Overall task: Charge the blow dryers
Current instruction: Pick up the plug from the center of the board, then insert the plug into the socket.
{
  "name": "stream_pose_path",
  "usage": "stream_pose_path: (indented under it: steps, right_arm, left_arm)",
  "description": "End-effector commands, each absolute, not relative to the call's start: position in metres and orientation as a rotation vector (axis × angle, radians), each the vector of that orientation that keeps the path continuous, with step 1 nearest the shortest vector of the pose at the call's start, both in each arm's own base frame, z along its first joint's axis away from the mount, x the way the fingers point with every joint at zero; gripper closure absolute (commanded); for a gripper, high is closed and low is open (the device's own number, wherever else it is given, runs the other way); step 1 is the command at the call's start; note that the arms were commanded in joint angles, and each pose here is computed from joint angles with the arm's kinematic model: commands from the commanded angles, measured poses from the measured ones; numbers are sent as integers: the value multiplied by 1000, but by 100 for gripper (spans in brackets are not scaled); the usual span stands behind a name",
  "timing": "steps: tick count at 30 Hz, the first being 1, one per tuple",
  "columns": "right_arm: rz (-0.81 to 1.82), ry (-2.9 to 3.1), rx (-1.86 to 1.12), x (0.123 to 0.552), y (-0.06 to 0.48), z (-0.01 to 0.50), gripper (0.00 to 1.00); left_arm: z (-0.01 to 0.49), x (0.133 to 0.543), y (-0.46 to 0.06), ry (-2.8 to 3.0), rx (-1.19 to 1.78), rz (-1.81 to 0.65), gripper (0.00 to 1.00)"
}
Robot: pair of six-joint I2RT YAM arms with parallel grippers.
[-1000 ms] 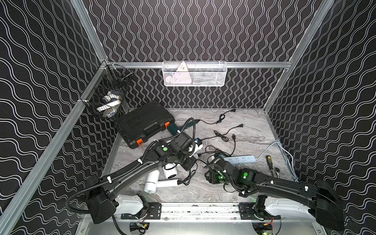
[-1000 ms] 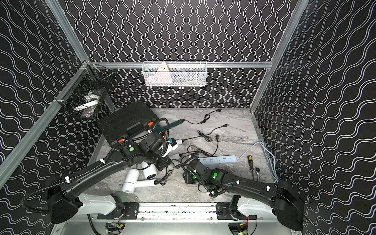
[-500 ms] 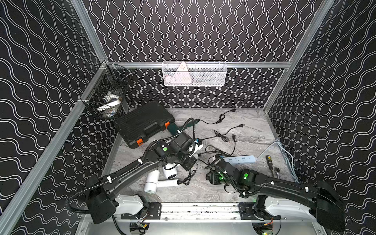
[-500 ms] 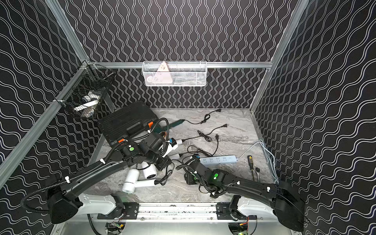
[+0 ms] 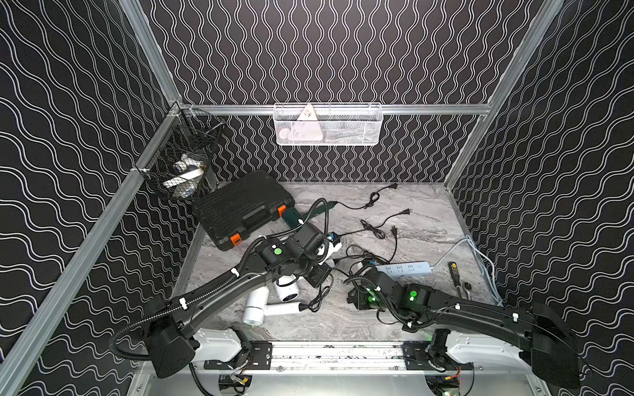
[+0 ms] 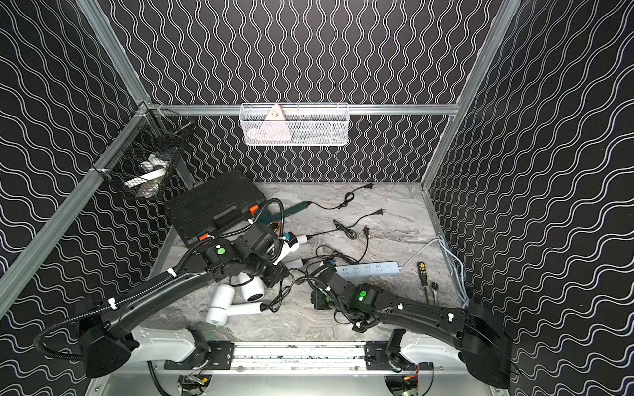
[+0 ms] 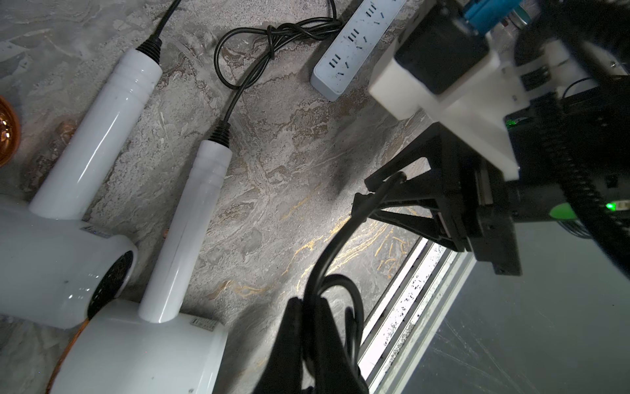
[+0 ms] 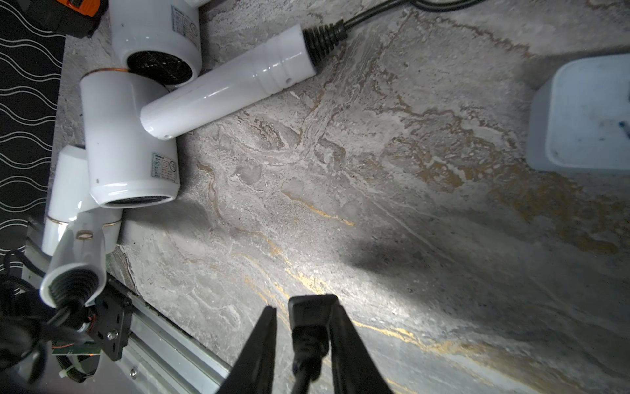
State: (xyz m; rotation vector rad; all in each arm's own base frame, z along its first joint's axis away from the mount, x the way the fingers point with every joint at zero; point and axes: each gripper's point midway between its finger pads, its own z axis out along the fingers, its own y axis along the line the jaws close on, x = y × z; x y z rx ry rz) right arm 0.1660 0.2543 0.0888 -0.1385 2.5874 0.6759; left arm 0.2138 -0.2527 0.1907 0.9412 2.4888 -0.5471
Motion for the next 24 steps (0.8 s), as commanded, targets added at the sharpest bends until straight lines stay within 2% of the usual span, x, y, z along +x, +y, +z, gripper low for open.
stream_pose_path:
  steps: [1, 11, 14, 22, 24]
  right_arm:
    - [661, 2590, -102, 168, 252, 89, 71]
    - [642, 2602, -84, 167, 248, 85, 75]
    - [632, 2606, -75, 166, 245, 83, 85]
    - [605, 2594, -69, 167, 239, 87, 91]
    - [586, 2595, -75, 168, 238, 88, 95]
  left_arm:
    - [195, 216, -254, 2472, 932, -553, 100]
    - [197, 217, -252, 2466, 931, -540, 100]
    - [198, 217, -252, 2464, 929, -539, 100]
    - [196, 216, -252, 2470, 932, -539, 100]
    - [194, 217, -251, 2475, 931, -533, 100]
